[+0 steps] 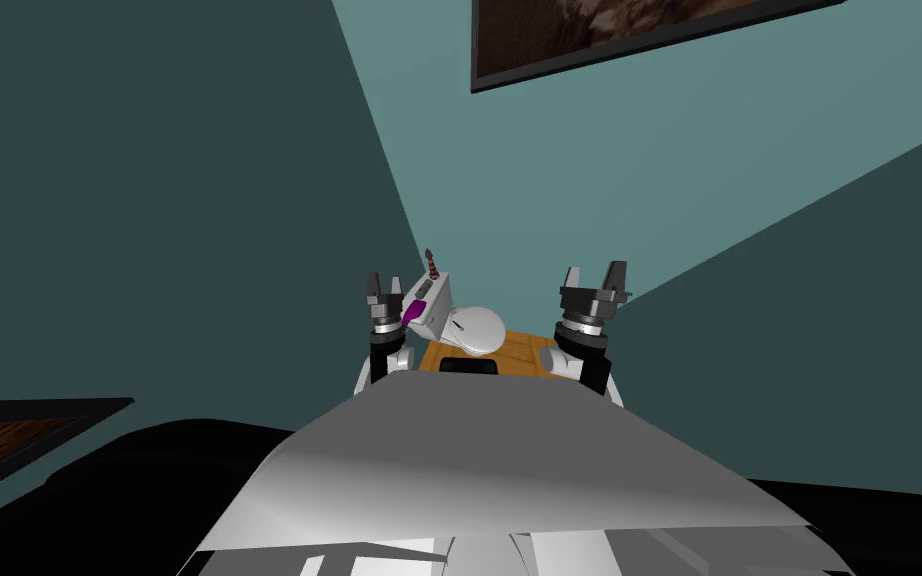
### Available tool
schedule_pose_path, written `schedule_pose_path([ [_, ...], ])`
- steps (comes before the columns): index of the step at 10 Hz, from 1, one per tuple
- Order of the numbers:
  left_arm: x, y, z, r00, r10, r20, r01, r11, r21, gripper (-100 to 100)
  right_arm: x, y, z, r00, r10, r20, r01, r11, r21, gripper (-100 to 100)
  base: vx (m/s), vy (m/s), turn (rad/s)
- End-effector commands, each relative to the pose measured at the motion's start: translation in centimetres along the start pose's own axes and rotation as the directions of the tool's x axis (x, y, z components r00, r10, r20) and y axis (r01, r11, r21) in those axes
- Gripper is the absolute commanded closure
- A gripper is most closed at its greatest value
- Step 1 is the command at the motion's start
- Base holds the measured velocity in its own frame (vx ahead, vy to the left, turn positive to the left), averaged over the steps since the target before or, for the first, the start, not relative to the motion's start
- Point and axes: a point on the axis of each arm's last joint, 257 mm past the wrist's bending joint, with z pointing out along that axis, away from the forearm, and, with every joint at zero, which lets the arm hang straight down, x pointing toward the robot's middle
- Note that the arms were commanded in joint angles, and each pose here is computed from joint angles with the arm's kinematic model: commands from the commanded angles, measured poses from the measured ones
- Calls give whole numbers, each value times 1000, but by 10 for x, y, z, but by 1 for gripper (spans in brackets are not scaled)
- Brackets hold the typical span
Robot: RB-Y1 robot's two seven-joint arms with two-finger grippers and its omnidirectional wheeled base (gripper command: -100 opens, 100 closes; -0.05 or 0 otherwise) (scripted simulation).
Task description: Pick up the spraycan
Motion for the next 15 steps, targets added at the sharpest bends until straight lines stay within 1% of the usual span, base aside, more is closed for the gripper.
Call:
schedule_pose_path([
  [1, 1, 5, -1, 999, 10, -38, -10, 1000, -15, -100, 0, 0, 0, 1000, 0, 0, 0, 1000, 0, 0, 10, -31, -8],
  [3, -1, 15, -1, 997, 19, -80, -23, 999, -47, -100, 0, 0, 0, 1000, 0, 0, 0, 1000, 0, 0, 36, -80, -4],
  [5, -10, 29, -1, 994, 24, -104, -33, 995, -89, -100, 0, 0, 0, 1000, 0, 0, 0, 1000, 0, 0, 63, -113, -3],
  [7, -25, 46, 0, 994, 23, -109, -38, 989, -140, -100, 0, 0, 0, 1000, 0, 0, 0, 1000, 0, 0, 75, -188, -5],
  [8, -34, 55, 1, 994, 21, -104, -39, 985, -168, -100, 0, 0, 0, 1000, 0, 0, 0, 1000, 0, 0, 92, -197, 0],
  [10, -57, 73, 3, 996, 18, -82, -36, 973, -228, -100, 0, 0, 0, 1000, 0, 0, 0, 1000, 0, 0, 0, -101, 167],
  [11, -57, 73, 3, 996, 18, -82, -36, 973, -228, -100, 0, 0, 0, 1000, 0, 0, 0, 1000, 0, 0, 0, -83, -11],
  [15, -57, 73, 3, 996, 18, -82, -36, 973, -228, -100, 0, 0, 0, 1000, 0, 0, 0, 1000, 0, 0, 0, -19, -11],
])
